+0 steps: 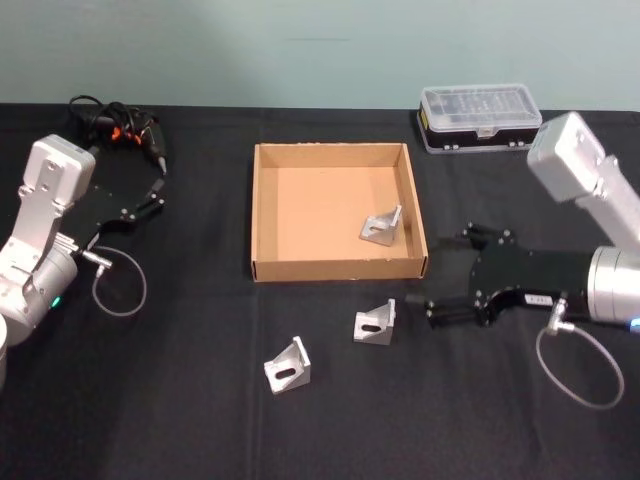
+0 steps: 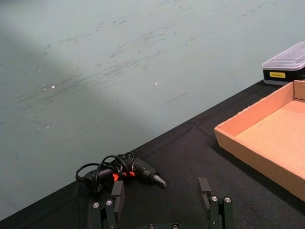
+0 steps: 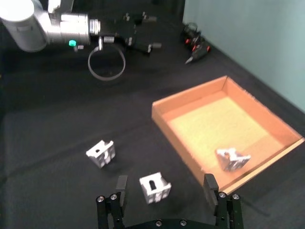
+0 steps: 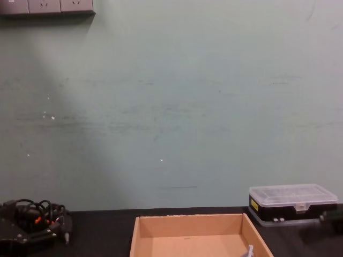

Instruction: Use one hand to pick up the angle iron from the table and place it into the box.

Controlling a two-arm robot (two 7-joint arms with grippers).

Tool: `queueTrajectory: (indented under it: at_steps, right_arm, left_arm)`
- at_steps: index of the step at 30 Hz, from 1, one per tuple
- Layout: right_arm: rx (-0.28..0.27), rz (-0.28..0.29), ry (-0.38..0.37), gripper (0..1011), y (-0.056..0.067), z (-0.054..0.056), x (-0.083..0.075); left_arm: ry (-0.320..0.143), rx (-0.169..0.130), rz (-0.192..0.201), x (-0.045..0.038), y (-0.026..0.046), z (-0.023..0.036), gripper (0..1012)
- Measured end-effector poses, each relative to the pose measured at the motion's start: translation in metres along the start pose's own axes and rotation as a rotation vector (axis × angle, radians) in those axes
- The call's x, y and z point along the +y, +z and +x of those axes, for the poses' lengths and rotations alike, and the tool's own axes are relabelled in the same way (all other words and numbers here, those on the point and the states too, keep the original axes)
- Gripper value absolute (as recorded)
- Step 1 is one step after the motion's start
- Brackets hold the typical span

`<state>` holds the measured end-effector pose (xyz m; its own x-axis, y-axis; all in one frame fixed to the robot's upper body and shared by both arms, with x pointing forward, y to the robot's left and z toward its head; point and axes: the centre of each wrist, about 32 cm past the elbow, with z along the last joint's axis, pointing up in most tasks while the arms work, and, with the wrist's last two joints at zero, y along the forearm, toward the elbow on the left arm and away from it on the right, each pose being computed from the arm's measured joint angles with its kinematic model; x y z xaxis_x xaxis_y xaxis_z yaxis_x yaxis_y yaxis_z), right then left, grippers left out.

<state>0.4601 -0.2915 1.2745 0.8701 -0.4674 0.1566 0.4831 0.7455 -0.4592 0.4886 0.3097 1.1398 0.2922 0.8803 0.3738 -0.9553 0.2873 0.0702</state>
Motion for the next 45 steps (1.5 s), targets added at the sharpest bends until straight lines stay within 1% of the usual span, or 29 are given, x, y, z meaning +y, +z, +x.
queueTrajectory:
  at_steps: [1, 4, 6, 13, 18, 20, 24, 27, 32, 42, 45]
  right_arm:
    - [0.002, -0.013, 0.007, 1004, -0.004, -0.001, 0.002]
    - [0.007, -0.031, 0.016, 1004, -0.009, -0.001, 0.005]
    - [0.006, -0.060, 0.025, 1004, -0.015, -0.002, 0.010]
    - [-0.003, -0.119, 0.044, 1004, -0.028, 0.000, 0.020]
    - [-0.011, -0.142, 0.055, 1004, -0.033, 0.002, 0.029]
    - [-0.016, -0.147, 0.058, 1004, -0.034, 0.002, 0.032]
    - [-0.033, -0.162, 0.071, 1004, -0.037, 0.005, 0.043]
    - [-0.039, -0.163, 0.077, 1004, -0.037, 0.007, 0.048]
    - [-0.051, -0.161, 0.085, 1004, -0.036, 0.013, 0.060]
    - [-0.047, -0.151, 0.097, 1004, -0.035, 0.022, 0.078]
    - [-0.045, -0.149, 0.103, 1004, -0.035, 0.022, 0.081]
  left_arm:
    - [0.000, 0.000, 0.000, 0.0000, 0.0000, 0.0000, 1000]
    - [0.000, 0.000, 0.000, 0.0000, 0.0000, 0.0000, 1000]
    - [0.000, 0.000, 0.000, 0.0000, 0.0000, 0.0000, 1000]
    - [0.000, 0.000, 0.000, 0.0000, 0.0000, 0.0000, 1000]
    - [0.000, 0.000, 0.000, 0.0000, 0.0000, 0.0000, 1000]
    - [0.000, 0.000, 0.000, 0.0000, 0.0000, 0.0000, 1000]
    - [0.000, 0.000, 0.000, 0.0000, 0.0000, 0.0000, 1000]
    - [0.000, 0.000, 0.000, 0.0000, 0.0000, 0.0000, 1000]
    - [0.000, 0.000, 0.000, 0.0000, 0.0000, 0.0000, 1000]
    - [0.000, 0.000, 0.000, 0.0000, 0.0000, 0.0000, 1000]
    - [0.000, 0.000, 0.000, 0.0000, 0.0000, -0.0001, 1000]
